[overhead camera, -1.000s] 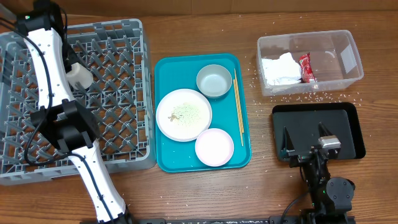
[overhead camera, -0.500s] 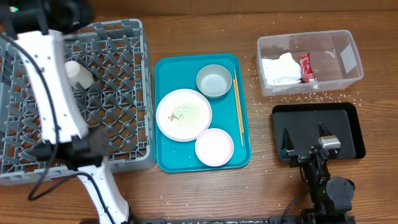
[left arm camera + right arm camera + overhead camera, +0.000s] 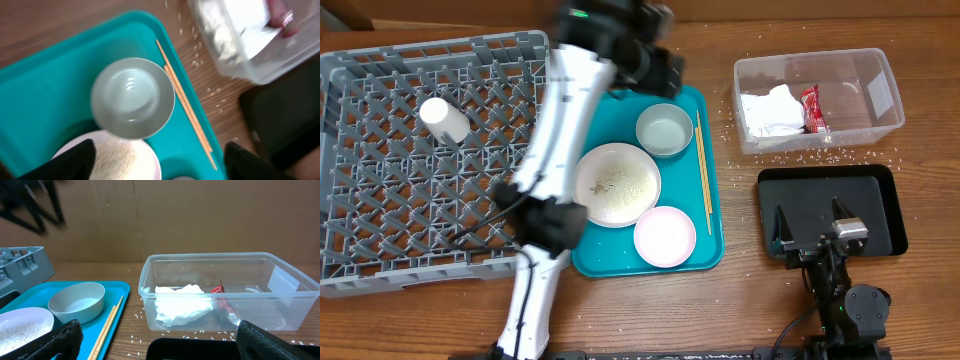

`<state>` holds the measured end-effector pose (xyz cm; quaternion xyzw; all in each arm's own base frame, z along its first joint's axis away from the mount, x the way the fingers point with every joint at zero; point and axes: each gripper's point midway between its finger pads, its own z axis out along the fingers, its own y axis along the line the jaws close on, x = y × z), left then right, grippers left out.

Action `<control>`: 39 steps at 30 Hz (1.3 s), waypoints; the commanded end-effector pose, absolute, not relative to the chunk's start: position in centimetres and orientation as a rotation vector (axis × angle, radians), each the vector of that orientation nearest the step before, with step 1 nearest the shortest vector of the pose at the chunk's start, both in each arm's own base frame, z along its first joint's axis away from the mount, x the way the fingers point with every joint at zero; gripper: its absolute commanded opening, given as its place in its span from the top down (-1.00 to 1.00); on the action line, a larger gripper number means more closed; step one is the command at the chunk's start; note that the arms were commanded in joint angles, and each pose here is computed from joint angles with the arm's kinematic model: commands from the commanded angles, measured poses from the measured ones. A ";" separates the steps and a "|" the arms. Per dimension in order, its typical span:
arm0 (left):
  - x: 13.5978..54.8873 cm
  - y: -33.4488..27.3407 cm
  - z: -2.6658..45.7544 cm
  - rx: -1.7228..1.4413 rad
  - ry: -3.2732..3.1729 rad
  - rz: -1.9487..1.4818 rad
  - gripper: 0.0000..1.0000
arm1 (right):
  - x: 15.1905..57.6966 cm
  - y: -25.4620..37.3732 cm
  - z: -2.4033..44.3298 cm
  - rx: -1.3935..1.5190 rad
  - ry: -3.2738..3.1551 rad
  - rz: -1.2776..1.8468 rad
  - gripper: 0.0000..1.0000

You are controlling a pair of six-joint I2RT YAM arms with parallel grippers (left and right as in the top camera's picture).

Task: Sort waste into correct bins and load items into the dishwasher
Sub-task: 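Move the left gripper to the grey bowl and grasp its rim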

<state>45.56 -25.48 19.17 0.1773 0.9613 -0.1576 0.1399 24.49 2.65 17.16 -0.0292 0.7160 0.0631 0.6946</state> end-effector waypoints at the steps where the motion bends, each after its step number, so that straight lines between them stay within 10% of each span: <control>1: 46.0 -26.7 14.6 0.637 2.806 -0.265 -0.57 | 24.5 2.3 17.0 -0.053 1.592 0.126 -1.00; 20: 44.3 -30.2 4.1 0.880 2.896 -0.082 -0.09 | 24.5 2.3 17.0 -0.053 1.592 0.126 -1.00; 39: 43.7 -30.8 4.2 0.845 2.920 -0.106 0.92 | 24.5 2.3 17.0 -0.053 1.592 0.127 -1.00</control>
